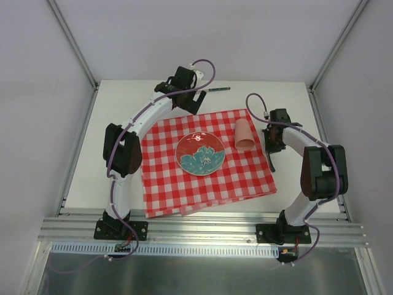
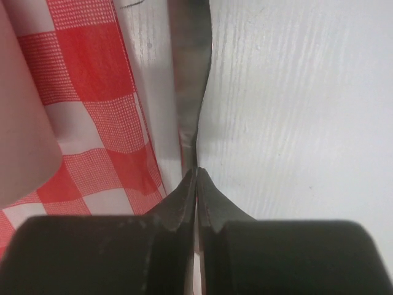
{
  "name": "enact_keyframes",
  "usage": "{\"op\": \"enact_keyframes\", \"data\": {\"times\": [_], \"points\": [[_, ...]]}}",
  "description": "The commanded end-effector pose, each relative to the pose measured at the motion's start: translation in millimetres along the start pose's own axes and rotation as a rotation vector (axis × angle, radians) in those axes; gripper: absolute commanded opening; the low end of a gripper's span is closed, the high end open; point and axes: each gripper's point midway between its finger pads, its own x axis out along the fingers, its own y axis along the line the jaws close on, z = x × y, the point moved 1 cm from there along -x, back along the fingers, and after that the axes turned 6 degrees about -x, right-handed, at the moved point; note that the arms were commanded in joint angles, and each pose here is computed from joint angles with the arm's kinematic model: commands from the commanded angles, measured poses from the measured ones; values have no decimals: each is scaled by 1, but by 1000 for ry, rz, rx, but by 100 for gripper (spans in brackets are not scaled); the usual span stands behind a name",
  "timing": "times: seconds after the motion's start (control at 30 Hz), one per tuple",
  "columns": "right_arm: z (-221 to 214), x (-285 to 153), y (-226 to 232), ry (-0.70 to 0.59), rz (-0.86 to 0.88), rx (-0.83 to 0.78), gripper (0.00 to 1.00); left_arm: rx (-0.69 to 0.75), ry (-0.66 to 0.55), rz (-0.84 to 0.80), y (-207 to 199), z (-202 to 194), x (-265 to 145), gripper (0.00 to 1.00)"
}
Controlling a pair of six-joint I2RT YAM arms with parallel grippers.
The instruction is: Set the dinner table for one person
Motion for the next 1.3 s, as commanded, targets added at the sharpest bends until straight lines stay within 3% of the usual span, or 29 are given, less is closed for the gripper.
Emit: {"op": "enact_keyframes", "data": {"times": [0.0, 0.4, 0.5, 0.6, 0.67, 0.8, 0.87, 0.9, 0.97, 1.0, 1.27], "points": [[4, -23, -9, -26, -32, 0, 0, -19, -74, -15, -3, 22, -27, 99], [-1, -20, -5, -22, -16, -1, 1, -8, -79, -7, -1, 22, -35, 99], [0, -13, -6, -8, -14, -4, 30, -3, -74, -4, 0, 19, -36, 99], [-1, -9, -6, 7, -10, 1, 39, 2, -62, -3, 1, 13, -36, 99], [-6, -5, -3, 21, 8, 2, 39, 3, -55, -3, 0, 10, -36, 99], [-17, 7, 2, 74, 29, -6, 38, 13, -48, 3, -1, 7, -34, 99], [-21, 10, 3, 88, 36, -7, 31, 17, -51, 1, -2, 9, -34, 99], [-22, 10, 4, 82, 40, -6, 27, 16, -54, 1, -2, 10, -35, 99], [-25, 10, 4, 80, 40, -4, 4, 14, -57, -1, -2, 10, -35, 99], [-30, 11, 5, 85, 38, -3, 0, 11, -55, -1, -2, 10, -36, 99], [-24, -9, -3, -10, -6, -11, 1, 18, -60, 0, -2, 12, -37, 99]]}}
